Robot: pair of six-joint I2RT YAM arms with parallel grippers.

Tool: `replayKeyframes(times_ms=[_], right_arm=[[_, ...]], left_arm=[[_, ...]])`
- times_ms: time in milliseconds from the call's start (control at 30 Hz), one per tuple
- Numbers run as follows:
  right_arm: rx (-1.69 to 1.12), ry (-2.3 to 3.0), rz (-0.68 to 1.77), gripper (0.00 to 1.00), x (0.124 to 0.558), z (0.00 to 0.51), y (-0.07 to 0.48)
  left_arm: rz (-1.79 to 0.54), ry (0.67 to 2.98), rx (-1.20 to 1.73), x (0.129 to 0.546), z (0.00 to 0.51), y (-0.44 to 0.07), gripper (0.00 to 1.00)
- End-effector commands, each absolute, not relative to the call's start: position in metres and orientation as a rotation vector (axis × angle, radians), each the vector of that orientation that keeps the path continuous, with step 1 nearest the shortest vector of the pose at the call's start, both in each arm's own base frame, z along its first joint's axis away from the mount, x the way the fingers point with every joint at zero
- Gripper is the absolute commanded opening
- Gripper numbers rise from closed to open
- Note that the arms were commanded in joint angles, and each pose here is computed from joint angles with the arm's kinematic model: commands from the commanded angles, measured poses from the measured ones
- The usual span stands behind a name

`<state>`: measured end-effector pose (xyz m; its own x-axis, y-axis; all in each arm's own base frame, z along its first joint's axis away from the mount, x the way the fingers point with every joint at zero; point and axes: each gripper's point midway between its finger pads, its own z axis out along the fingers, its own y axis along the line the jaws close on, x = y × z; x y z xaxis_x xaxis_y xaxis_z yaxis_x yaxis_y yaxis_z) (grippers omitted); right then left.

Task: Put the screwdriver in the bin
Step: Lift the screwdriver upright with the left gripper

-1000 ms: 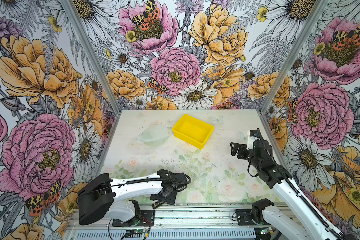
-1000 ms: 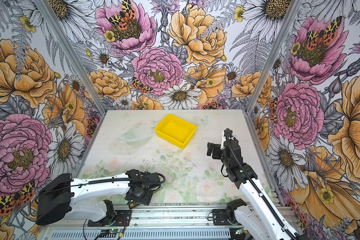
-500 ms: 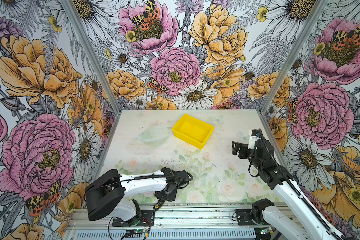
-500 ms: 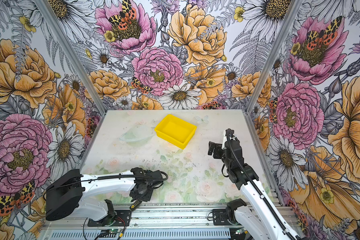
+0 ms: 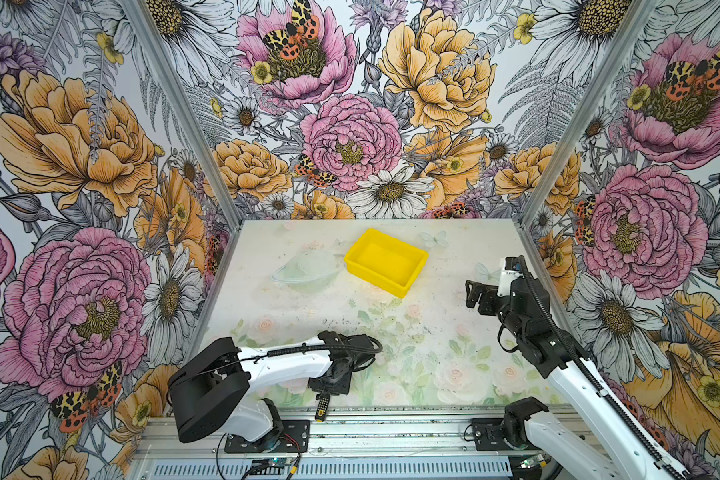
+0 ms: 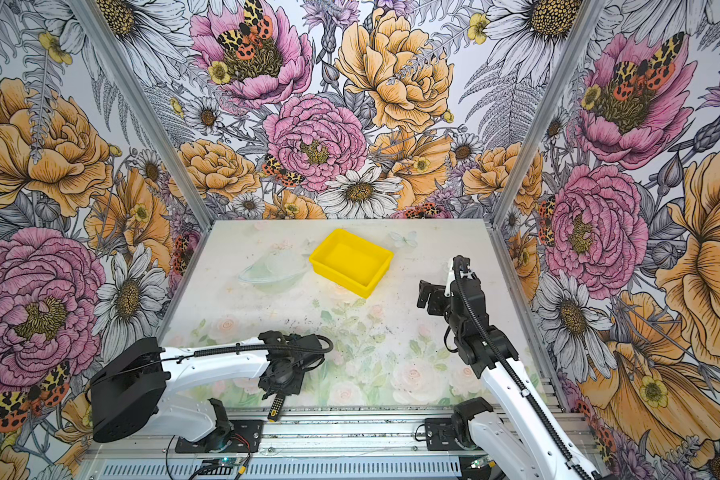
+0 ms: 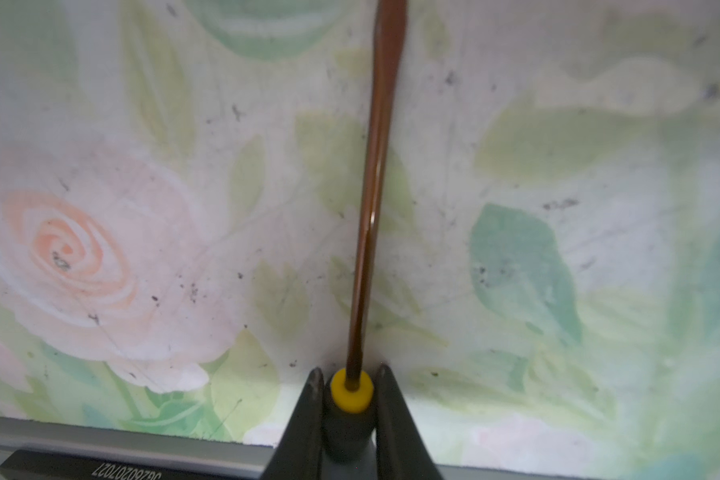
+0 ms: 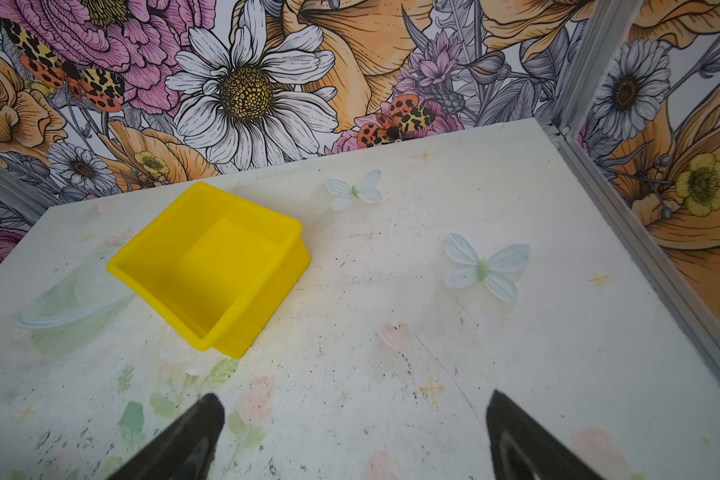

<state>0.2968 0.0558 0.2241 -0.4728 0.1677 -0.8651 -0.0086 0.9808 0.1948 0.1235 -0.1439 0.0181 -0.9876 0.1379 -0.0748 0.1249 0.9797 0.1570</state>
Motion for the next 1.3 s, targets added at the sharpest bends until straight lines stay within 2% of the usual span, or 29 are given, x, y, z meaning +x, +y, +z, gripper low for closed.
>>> replayKeyframes(times_ms=[0, 167, 567, 833, 1033, 1267], right_arm=[[0.118, 2.016, 0.191, 0.99, 0.294, 0.238, 0.050], [0.114, 2.007, 0.216, 0.99, 0.288, 0.237, 0.052], [0.066, 2.021, 0.274, 1.00, 0.275, 0.232, 0.060], [0.067, 2.016, 0.286, 0.99, 0.275, 0.234, 0.061], [0.088, 2.012, 0.256, 0.99, 0.283, 0.241, 0.057], [0.115, 2.026, 0.239, 0.99, 0.300, 0.241, 0.059]], left_arm=[[0.210, 2.925, 0.182, 0.148, 0.024, -0.148, 0.03], [0.103, 2.890, 0.114, 0.153, 0.040, -0.158, 0.00], [-0.208, 2.729, -0.151, 0.175, 0.101, -0.172, 0.00], [-0.289, 2.627, -0.235, 0.201, 0.139, -0.174, 0.00], [-0.334, 2.592, -0.245, 0.237, 0.169, -0.176, 0.00], [-0.463, 2.558, -0.225, 0.302, 0.202, -0.186, 0.00]])
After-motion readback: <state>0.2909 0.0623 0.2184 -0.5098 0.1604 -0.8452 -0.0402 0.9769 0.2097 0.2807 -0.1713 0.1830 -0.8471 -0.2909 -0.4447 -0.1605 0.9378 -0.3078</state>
